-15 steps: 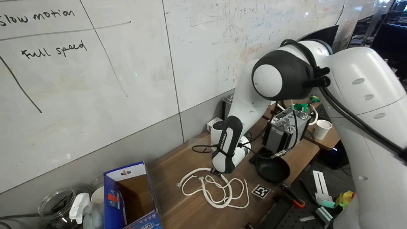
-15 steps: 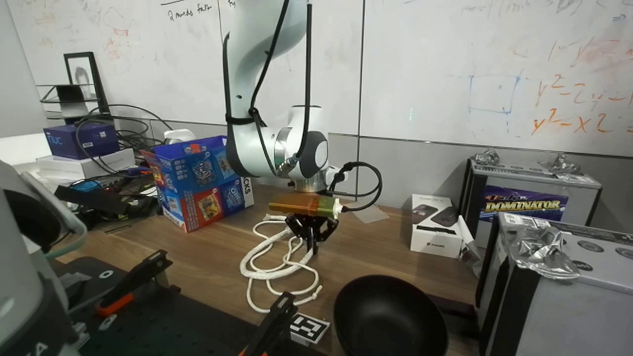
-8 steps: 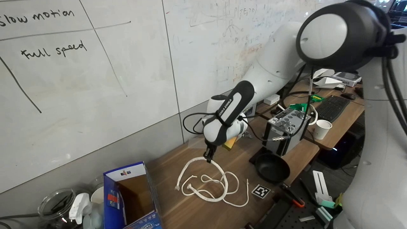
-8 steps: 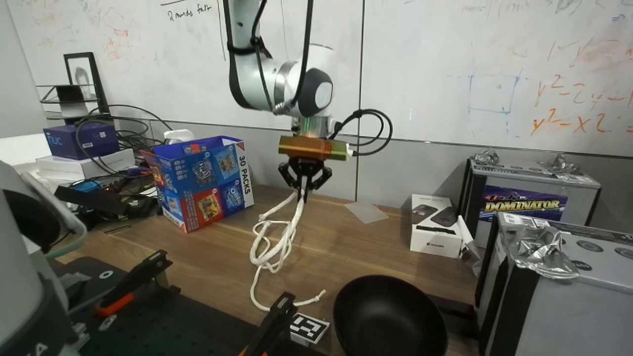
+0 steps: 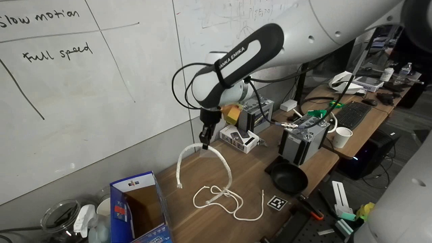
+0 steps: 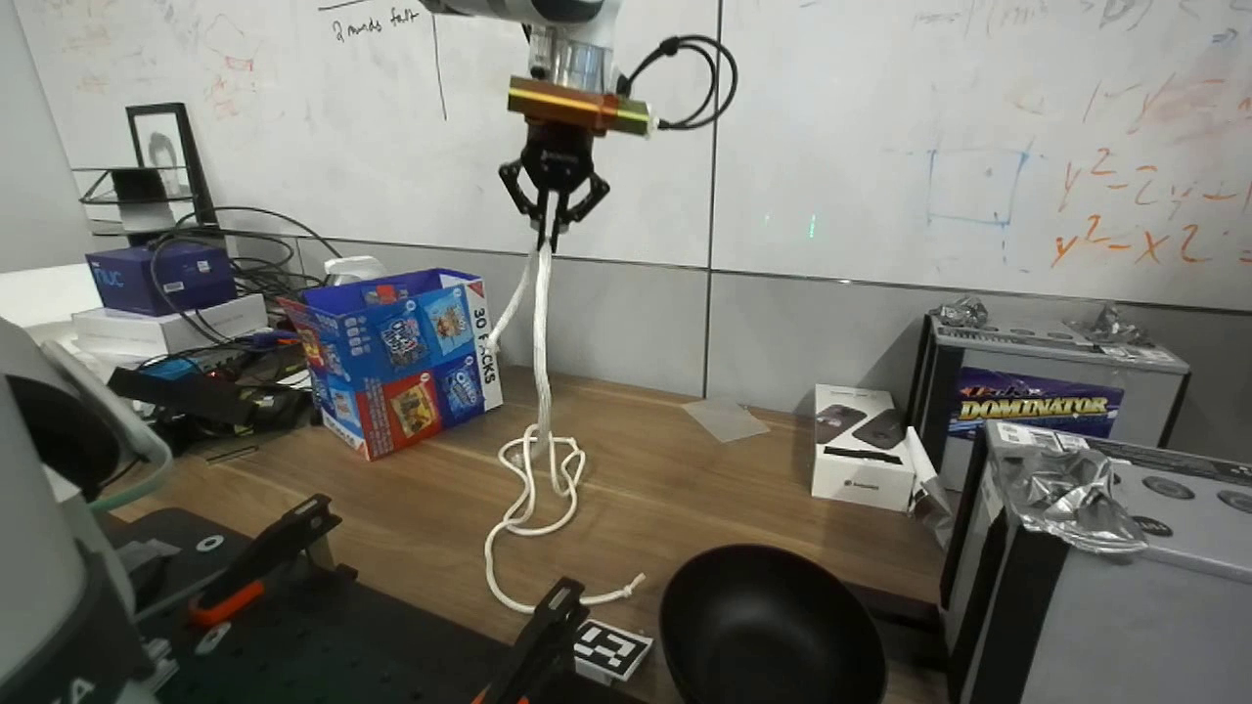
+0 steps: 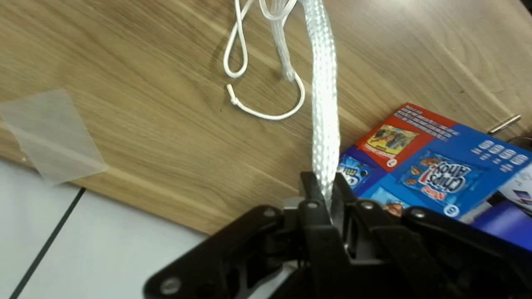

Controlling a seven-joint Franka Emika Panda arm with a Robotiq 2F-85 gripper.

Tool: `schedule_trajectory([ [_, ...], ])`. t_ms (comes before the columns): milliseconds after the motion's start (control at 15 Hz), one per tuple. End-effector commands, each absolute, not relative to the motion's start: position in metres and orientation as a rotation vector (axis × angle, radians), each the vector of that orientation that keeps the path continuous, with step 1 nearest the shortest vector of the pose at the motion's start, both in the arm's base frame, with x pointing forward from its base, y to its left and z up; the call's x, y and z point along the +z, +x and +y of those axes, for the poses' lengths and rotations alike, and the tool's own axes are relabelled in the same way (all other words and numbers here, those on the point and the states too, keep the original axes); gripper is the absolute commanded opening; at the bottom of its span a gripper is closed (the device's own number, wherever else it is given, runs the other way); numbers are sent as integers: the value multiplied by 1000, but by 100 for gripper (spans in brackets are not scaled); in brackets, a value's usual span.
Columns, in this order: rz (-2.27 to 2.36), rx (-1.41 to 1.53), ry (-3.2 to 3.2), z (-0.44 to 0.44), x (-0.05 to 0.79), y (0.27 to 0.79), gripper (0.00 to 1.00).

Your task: Put the two white ropes inside the blue box

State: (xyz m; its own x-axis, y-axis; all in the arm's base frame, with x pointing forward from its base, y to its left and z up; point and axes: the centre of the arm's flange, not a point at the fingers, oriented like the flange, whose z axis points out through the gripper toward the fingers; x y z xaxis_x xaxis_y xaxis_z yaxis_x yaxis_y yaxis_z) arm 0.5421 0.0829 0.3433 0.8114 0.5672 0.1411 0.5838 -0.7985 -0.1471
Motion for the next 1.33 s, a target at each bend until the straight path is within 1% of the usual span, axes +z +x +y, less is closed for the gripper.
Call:
schedule_trajectory([
  [0, -949, -180, -2864, 117, 438, 540, 5],
  [267, -1019, -265, -2935, 177, 529, 530, 5],
  [533, -1068, -356, -2988, 231, 582, 523, 5],
  [800, -1099, -402, -3005, 268, 598, 530, 5],
  [1267, -1085, -401, -3031, 316, 598, 564, 5],
])
